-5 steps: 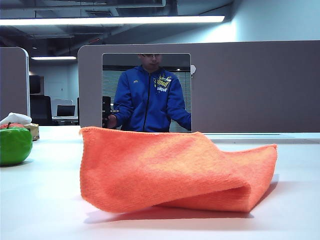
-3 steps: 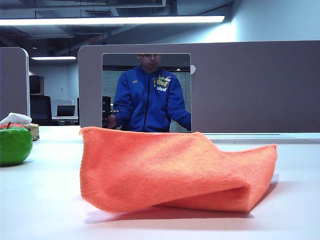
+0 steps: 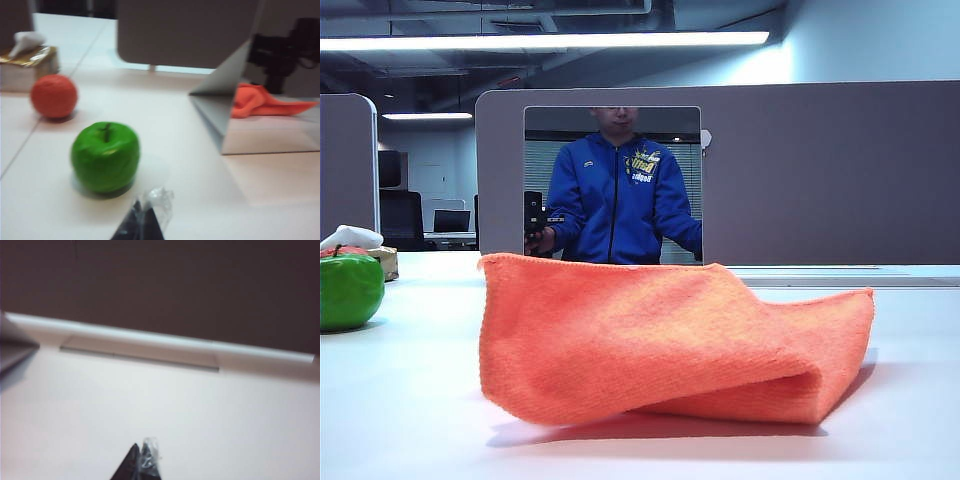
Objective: Pick up the cloth from the table and use it to cover the mirror.
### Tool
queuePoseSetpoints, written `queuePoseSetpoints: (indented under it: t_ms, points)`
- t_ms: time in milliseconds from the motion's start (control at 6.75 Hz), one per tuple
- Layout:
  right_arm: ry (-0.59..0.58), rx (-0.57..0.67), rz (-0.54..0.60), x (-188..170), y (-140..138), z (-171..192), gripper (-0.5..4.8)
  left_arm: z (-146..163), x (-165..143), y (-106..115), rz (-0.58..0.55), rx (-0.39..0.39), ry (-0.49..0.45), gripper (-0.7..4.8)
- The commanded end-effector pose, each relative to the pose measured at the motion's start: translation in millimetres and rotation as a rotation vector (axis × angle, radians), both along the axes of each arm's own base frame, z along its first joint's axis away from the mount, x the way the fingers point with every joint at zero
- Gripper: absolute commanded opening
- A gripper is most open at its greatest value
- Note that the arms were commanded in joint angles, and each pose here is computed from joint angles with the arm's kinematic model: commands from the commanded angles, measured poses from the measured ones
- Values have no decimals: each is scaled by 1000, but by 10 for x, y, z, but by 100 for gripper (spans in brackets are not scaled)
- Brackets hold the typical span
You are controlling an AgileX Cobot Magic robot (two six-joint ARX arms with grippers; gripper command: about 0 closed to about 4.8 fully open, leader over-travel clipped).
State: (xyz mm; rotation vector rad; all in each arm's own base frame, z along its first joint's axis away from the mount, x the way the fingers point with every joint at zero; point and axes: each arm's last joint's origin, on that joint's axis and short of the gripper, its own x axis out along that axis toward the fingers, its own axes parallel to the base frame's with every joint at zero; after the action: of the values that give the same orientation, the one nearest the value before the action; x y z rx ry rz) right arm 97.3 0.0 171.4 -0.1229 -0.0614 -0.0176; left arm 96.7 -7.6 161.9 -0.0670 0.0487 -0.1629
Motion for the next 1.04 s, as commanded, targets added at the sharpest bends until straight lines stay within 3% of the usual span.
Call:
queuePoseSetpoints:
  t_ms: [148,296,445,593,741,1037]
  points:
    - [-67,-67,-10,-135,-2,448,-6,232,-60,-31,-116,-25,-41,-6]
    - [-21,-95,-11,-247,-2,767,-6,423,-106,-51,-194,-26,-44,-6]
    - [-7,-95,-10,-256,-2,835,-6,464,-109,-58,-219,-26,-38,-6]
    - [89,-96,6,-203,2,1174,-6,674,-78,-106,-393,-34,8,-6]
    - [135,-96,36,-147,10,1280,-5,730,-48,-120,-447,-38,27,-6]
    - [410,-86,243,239,68,1525,-6,785,118,-196,-686,-79,139,-6]
